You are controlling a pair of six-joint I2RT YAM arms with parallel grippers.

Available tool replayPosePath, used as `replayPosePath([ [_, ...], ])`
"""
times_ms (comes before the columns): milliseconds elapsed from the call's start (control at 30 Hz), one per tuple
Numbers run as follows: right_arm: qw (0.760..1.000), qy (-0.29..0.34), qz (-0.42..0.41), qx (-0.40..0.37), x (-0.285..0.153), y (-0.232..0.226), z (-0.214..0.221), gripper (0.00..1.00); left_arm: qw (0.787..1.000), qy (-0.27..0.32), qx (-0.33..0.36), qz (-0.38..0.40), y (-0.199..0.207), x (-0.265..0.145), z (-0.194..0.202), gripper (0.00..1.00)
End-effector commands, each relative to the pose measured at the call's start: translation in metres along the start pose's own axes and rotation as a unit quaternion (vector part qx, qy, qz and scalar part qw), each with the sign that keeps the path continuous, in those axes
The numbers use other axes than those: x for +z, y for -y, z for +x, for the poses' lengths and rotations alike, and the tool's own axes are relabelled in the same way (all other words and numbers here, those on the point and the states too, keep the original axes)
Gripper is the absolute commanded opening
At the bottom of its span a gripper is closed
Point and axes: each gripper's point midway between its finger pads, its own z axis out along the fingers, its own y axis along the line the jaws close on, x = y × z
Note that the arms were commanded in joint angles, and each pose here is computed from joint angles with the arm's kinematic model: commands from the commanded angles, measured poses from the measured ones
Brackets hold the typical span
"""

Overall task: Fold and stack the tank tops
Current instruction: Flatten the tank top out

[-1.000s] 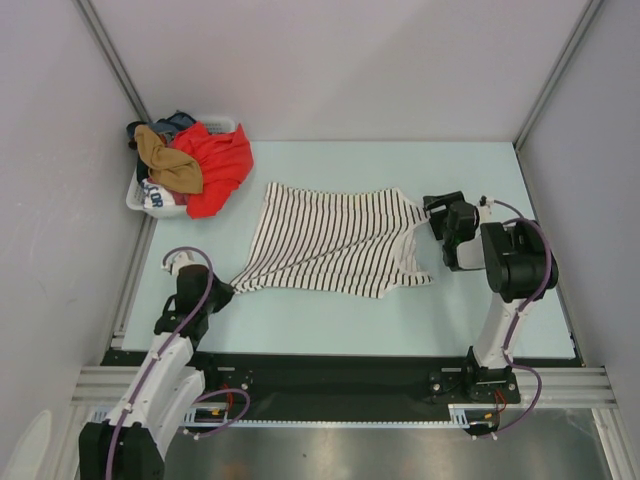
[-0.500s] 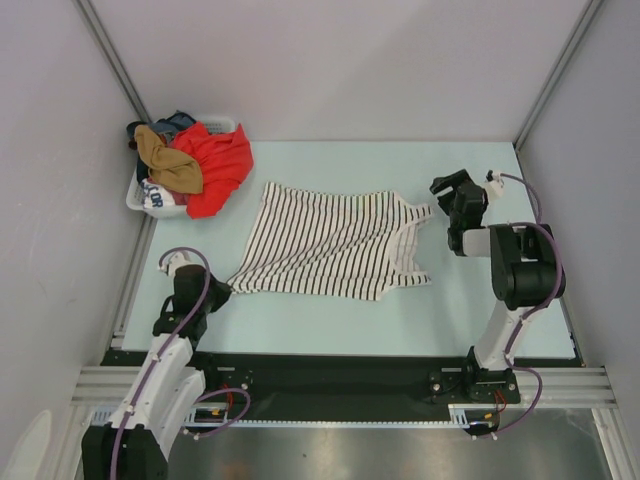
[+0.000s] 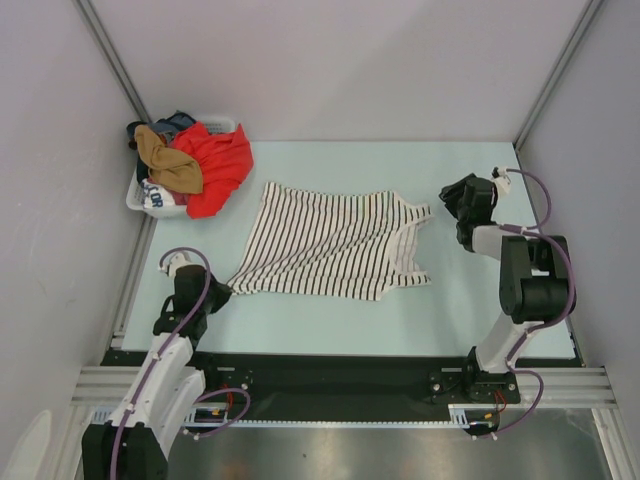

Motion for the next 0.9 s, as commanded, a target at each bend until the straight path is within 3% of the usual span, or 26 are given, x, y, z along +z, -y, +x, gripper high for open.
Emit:
replayPosePath([
  [0, 1.000, -0.016, 0.015, 0.005, -0.021, 0.012, -0.006, 0.48, 1.000, 0.010, 0.005, -0.001, 0.000, -0.002, -0.006, 0.00],
  [67, 0.999, -0.033, 0.033, -0.017, -0.025, 0.024, 0.000, 0.37, 1.000, 0.012, 0.006, -0.001, -0.001, -0.003, -0.007, 0.00],
  [167, 0.996, -0.059, 0.056, -0.036, -0.033, 0.038, 0.010, 0.30, 1.000, 0.015, 0.004, 0.003, 0.001, -0.003, -0.008, 0.00],
  [433, 0.988, -0.125, 0.050, -0.070, -0.031, 0.050, 0.053, 0.35, 1.000, 0.012, 0.004, 0.007, 0.003, -0.001, -0.008, 0.00],
  [867, 0.978, -0.142, 0.068, -0.139, -0.019, 0.033, 0.073, 0.38, 1.000, 0.018, 0.006, 0.009, 0.005, -0.001, -0.011, 0.00],
])
